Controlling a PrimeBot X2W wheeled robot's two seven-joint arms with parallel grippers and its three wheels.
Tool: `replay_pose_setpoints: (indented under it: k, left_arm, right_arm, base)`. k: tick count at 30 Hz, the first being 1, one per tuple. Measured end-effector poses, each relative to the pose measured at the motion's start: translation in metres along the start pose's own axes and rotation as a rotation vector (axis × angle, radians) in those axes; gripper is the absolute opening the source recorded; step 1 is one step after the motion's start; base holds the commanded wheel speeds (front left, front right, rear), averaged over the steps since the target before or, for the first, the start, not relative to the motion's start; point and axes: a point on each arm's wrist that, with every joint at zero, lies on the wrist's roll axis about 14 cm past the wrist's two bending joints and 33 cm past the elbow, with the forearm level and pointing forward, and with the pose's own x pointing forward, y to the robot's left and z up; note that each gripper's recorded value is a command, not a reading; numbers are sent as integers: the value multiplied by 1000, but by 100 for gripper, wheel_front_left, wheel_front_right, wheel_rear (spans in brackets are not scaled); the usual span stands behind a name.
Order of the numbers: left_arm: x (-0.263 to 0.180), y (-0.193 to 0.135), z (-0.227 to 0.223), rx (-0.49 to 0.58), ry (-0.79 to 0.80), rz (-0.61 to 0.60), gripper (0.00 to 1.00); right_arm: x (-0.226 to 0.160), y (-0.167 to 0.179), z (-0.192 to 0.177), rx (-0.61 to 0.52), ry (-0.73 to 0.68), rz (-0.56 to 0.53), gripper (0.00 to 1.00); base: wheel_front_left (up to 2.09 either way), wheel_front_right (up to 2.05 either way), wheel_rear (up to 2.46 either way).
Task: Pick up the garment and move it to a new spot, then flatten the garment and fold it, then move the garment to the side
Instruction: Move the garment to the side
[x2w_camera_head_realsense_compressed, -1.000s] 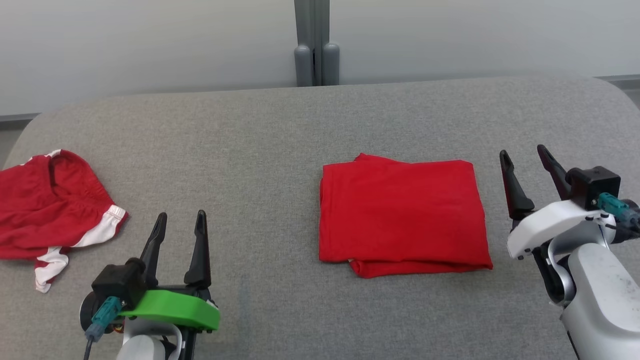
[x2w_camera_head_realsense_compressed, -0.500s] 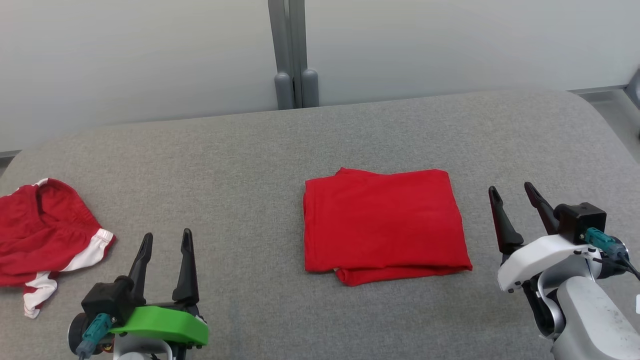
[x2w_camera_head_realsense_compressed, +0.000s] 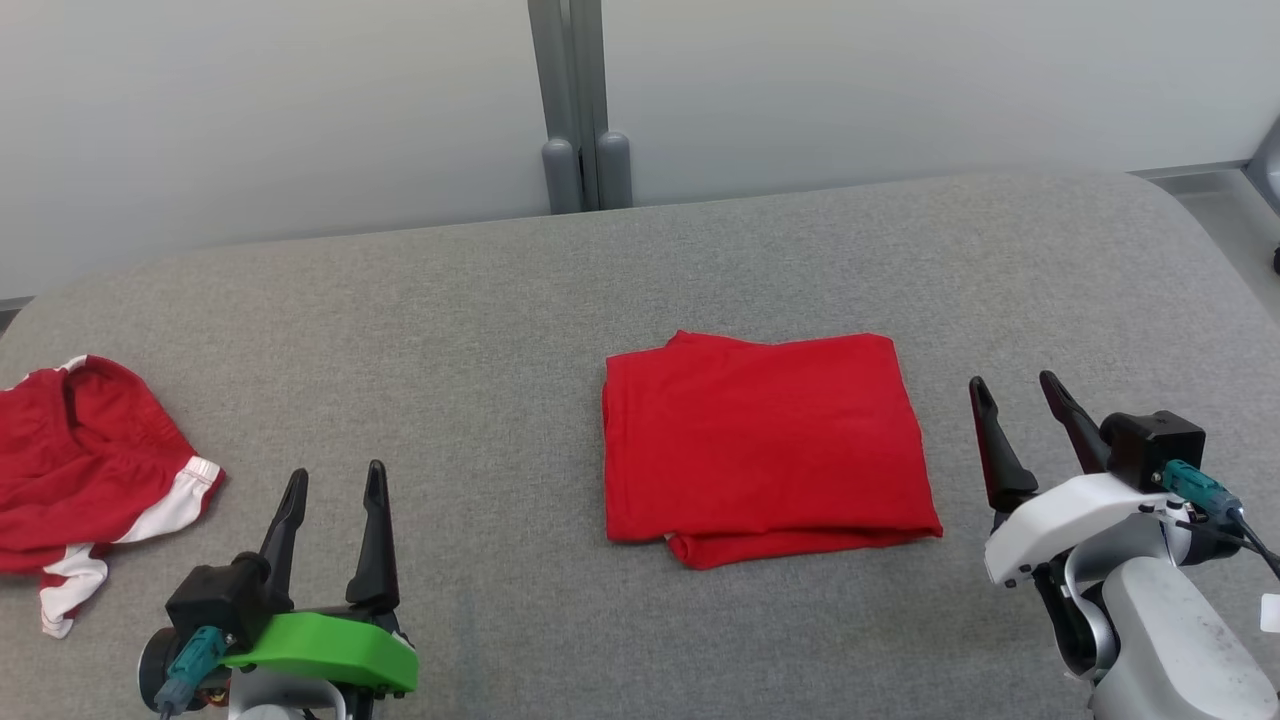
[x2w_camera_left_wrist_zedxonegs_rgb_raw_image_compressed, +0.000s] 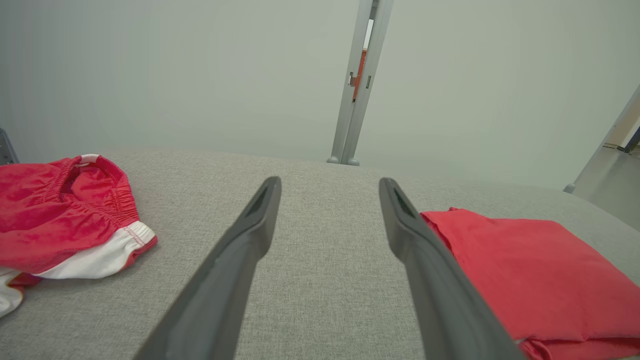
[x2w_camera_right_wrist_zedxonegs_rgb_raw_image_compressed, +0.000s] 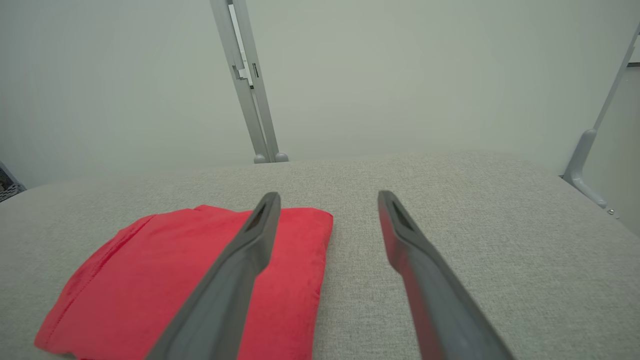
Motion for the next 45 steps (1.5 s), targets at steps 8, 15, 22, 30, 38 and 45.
replay_pose_setpoints:
  k: [8, 15, 22, 30, 38, 45]
  left_arm:
    - [0, 2, -2, -1, 3, 5, 100]
    - [12, 0, 0, -2, -7, -4, 100]
    - [23, 9, -2, -8, -5, 14, 100]
    - [25, 25, -5, 0, 2, 55, 100]
    - [29, 29, -5, 7, -4, 64, 100]
    - [45, 16, -4, 16, -21, 17, 100]
  right_arm:
    - [7, 3, -7, 10, 41, 9, 100]
    - [37, -6, -46, 102, 394, -32, 100]
    - [50, 9, -98, 143, 701, -21, 100]
    - [45, 37, -148, 146, 919, 31, 71]
    - [54, 40, -147, -36, 925, 106, 0]
    - [73, 20, -121, -279, 872, 145, 0]
  base:
    - [0, 0, 0]
    - [0, 0, 0]
    - [0, 0, 0]
    - [0, 0, 0]
    - [0, 0, 0]
    - [0, 0, 0]
